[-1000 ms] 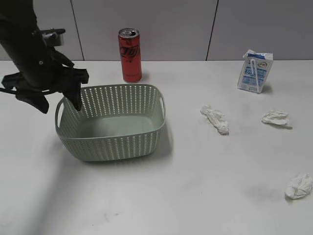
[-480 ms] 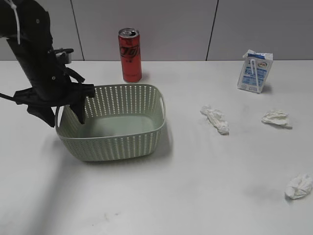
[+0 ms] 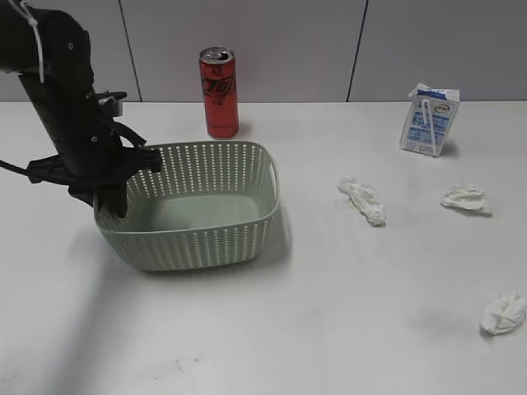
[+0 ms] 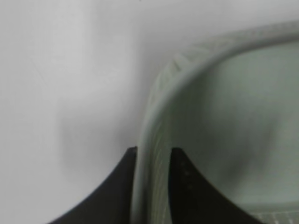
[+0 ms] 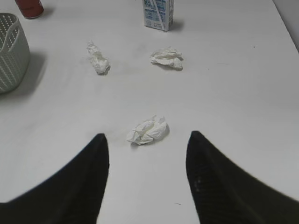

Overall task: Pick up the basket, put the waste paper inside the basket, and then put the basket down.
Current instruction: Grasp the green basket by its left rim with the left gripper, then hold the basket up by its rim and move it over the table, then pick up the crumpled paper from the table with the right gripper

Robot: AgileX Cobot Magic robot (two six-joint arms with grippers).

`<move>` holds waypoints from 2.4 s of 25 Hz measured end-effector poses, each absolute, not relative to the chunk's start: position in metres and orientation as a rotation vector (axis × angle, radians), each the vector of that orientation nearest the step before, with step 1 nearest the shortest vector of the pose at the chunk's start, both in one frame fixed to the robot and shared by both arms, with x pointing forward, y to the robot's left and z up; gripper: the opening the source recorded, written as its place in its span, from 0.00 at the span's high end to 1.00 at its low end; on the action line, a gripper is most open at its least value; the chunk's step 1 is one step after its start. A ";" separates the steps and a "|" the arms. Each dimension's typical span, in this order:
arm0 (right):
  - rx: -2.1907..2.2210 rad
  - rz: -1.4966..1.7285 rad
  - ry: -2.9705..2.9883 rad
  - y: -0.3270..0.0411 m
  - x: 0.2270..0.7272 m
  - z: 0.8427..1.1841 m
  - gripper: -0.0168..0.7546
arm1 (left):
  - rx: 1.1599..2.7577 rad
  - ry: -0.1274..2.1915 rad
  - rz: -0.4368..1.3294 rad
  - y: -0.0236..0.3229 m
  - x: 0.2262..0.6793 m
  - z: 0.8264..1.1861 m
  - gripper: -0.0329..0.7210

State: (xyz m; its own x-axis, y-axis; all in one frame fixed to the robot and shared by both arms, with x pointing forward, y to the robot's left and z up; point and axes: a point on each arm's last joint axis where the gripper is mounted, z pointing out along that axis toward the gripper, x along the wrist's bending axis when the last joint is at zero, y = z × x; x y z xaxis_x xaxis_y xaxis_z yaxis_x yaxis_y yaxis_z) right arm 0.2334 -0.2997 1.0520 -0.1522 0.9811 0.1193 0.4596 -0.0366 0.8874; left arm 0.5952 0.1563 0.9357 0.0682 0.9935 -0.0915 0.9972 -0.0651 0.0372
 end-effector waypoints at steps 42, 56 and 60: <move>1.543 1.125 1.672 -0.299 0.237 1.053 0.21 | 2.362 1.981 -0.133 0.156 0.524 0.969 0.96; 1.968 0.459 2.126 -0.267 0.382 1.045 0.21 | 2.302 1.961 -0.121 0.156 0.524 0.974 0.96; 2.093 0.291 2.228 -0.251 0.437 1.013 0.21 | 2.299 1.958 -0.119 0.156 0.524 0.974 0.96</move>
